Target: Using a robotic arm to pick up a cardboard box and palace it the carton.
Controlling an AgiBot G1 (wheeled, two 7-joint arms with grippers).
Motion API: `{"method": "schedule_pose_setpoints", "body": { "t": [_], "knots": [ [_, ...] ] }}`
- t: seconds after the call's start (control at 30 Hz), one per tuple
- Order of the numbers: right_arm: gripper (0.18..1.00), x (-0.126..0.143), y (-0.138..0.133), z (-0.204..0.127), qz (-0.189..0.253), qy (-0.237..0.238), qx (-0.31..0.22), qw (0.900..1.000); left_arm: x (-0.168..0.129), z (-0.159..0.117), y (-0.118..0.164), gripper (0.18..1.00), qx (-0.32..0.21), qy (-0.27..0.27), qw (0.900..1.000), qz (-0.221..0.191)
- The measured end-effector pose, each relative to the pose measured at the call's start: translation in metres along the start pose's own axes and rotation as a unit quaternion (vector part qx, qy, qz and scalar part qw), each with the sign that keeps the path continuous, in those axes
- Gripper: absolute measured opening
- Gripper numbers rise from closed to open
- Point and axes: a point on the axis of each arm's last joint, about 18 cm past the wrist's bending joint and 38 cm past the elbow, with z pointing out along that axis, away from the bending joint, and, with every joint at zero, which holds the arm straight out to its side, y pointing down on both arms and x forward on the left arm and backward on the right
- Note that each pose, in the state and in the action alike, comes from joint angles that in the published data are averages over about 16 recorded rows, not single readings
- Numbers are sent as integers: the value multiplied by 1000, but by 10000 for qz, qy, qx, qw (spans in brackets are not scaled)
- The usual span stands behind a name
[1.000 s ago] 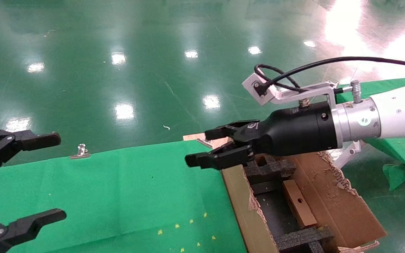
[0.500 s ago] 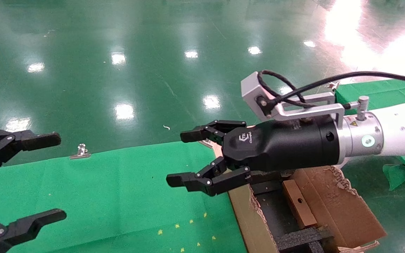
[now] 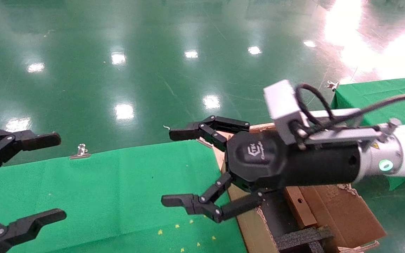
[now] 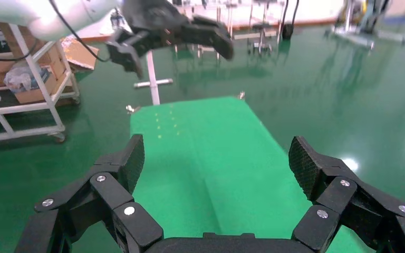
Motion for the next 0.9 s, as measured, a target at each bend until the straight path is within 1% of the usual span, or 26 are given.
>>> {"method": "schedule_pose_setpoints", "body": {
  "t": [0.17, 0.33, 0.9],
  "knots": [
    [1001, -8, 0, -4, -301, -35, 226, 9993, 0, 0, 0, 1001, 0, -1, 10000, -1],
    [1001, -13, 0, -6, -459, -46, 350, 9983, 0, 0, 0, 1001, 1, -2, 10000, -1],
    [1001, -12, 0, -6, -436, -47, 330, 9985, 0, 0, 0, 1001, 1, -3, 10000, -2]
  ]
}}
